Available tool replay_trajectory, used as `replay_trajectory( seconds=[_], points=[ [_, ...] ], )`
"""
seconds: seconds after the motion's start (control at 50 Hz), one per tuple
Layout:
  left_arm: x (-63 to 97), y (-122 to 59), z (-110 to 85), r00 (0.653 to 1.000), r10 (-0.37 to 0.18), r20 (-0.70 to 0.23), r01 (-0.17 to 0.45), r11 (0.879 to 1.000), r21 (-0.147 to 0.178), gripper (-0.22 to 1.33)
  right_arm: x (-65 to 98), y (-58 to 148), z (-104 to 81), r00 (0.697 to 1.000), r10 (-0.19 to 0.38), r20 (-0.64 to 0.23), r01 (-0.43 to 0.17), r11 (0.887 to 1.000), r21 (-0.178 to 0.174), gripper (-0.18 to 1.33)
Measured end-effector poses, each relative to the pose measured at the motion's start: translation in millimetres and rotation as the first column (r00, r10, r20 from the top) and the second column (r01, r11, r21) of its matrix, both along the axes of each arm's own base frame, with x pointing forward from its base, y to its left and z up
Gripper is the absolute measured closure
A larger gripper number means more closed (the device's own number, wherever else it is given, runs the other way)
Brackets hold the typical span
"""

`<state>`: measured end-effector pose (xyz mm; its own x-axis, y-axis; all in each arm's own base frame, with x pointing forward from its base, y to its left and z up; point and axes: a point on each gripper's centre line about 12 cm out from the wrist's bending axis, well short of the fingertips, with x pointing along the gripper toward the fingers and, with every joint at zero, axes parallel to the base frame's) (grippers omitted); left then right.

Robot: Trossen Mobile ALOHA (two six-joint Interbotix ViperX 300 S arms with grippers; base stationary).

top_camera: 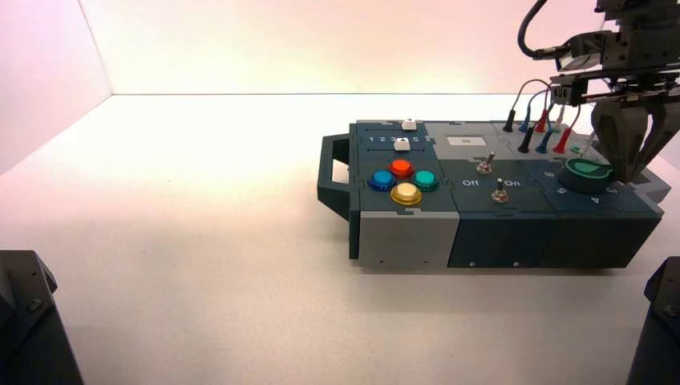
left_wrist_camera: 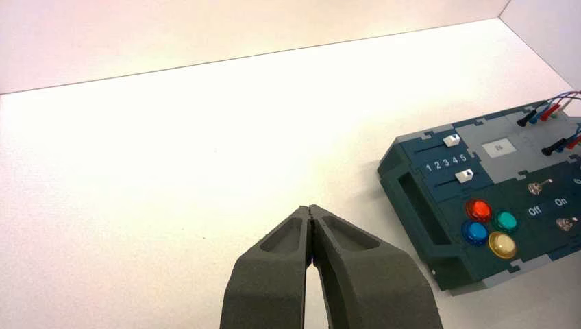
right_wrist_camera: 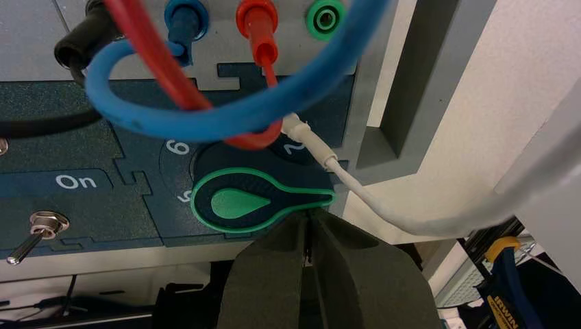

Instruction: Turn the knob to position 1.

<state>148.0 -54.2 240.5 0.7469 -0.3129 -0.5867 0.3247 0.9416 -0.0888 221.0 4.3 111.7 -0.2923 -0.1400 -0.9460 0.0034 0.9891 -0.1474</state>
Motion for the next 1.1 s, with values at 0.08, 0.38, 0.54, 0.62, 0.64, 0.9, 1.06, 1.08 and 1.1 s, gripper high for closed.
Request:
replay_trajectory(
  seconds=[0.08,0.38,0.54,0.62,0.64,0.9,1.06,1.08,1.1],
  points=[
    [0.0,0.0,0.0,1.000,0.001,0.000,-0.001,1.000,-0.001,1.27,1.1,0,0.5,1.000,0.000,0.005,0.000,1.000,0.001,1.28],
    [-0.1,0.0,0.8,1.000,0.000,0.003,0.000,1.000,-0.001,1.27,7.3,1,4.3,1.000,0.000,0.023,0.000,1.000,0.002,1.29],
    [-0.1,0.0,0.8,1.000,0.001,0.002,-0.001,1.000,-0.002,1.27,9.2,1,5.4,1.000,0.001,0.029,-0.001,1.000,0.001,1.29],
    [-0.2,0.0,0.2,1.000,0.000,0.001,0.000,1.000,0.000,1.27,9.7,1,5.4,1.000,0.001,0.029,-0.001,1.000,0.001,1.29],
    [-0.3,0.1,0.5,1.000,0.000,0.003,0.000,1.000,-0.001,1.27,10.1,1,5.3,1.000,0.001,0.029,-0.001,1.000,0.001,1.29],
    [-0.3,0.1,0.5,1.000,0.001,0.002,-0.001,1.000,-0.002,1.28,14.3,1,3.7,1.000,0.001,0.025,-0.001,1.000,0.001,1.29],
    [-0.3,0.1,0.5,1.000,0.000,0.003,0.000,1.000,-0.001,1.27,17.5,1,2.8,1.000,0.002,0.023,-0.002,1.000,0.000,1.29],
    [-0.3,0.1,0.5,1.000,0.001,0.002,-0.001,1.000,-0.002,1.28,18.0,1,3.1,1.000,0.002,0.025,-0.002,1.000,0.000,1.29],
    [-0.3,0.1,0.5,1.000,0.000,0.003,0.000,1.000,-0.001,1.27,18.0,1,3.1,1.000,0.002,0.025,-0.002,1.000,0.000,1.29]
  ],
)
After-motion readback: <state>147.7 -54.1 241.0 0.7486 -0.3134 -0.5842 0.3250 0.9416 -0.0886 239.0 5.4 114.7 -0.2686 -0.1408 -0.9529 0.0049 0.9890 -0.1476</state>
